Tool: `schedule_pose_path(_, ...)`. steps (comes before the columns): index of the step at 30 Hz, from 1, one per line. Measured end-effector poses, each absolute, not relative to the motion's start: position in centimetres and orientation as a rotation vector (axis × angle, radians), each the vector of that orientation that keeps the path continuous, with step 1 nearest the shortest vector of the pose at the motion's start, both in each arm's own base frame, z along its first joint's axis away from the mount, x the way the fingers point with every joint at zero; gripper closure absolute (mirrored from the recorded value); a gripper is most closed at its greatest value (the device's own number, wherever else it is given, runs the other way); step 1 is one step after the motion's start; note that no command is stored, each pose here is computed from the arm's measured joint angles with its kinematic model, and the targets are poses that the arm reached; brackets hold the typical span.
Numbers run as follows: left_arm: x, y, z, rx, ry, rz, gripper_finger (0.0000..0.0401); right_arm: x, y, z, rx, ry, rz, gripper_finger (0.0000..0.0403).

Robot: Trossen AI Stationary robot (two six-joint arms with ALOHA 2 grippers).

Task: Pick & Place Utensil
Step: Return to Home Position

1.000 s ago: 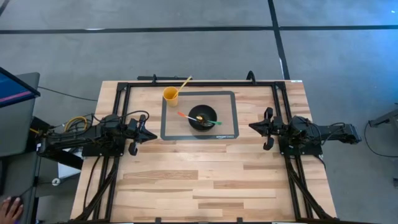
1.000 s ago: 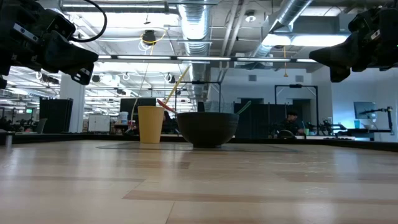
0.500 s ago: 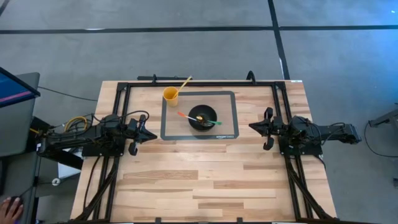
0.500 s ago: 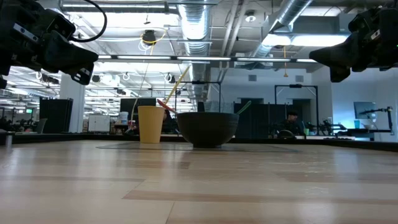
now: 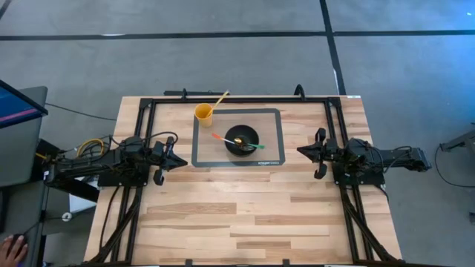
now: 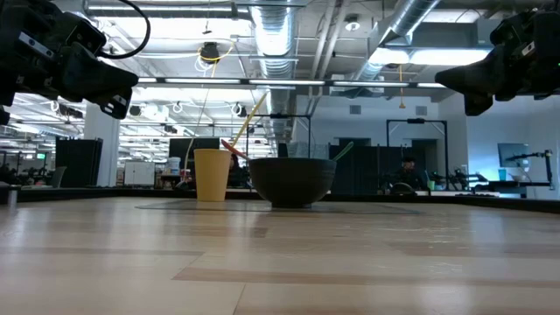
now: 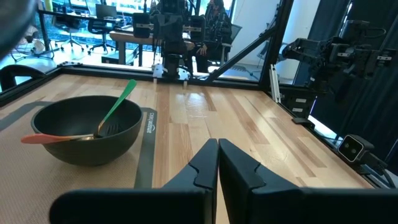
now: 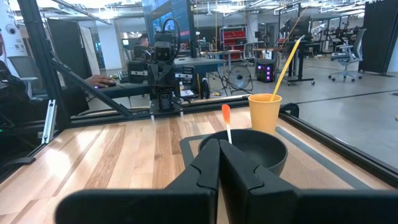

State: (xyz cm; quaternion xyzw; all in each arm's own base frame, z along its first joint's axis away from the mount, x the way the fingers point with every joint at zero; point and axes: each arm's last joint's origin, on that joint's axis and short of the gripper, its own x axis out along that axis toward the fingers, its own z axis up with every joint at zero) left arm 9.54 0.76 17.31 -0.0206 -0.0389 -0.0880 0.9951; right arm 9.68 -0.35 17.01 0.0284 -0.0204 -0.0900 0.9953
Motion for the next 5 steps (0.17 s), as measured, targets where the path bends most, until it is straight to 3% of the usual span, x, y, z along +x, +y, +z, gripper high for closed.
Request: schedule_pose_path(5,9.54,0.77,17.33,-0.041,-0.08,-0.176,0.0388,9.68,-0.34,17.0,0.057,-0.041,-0.18,0.0402)
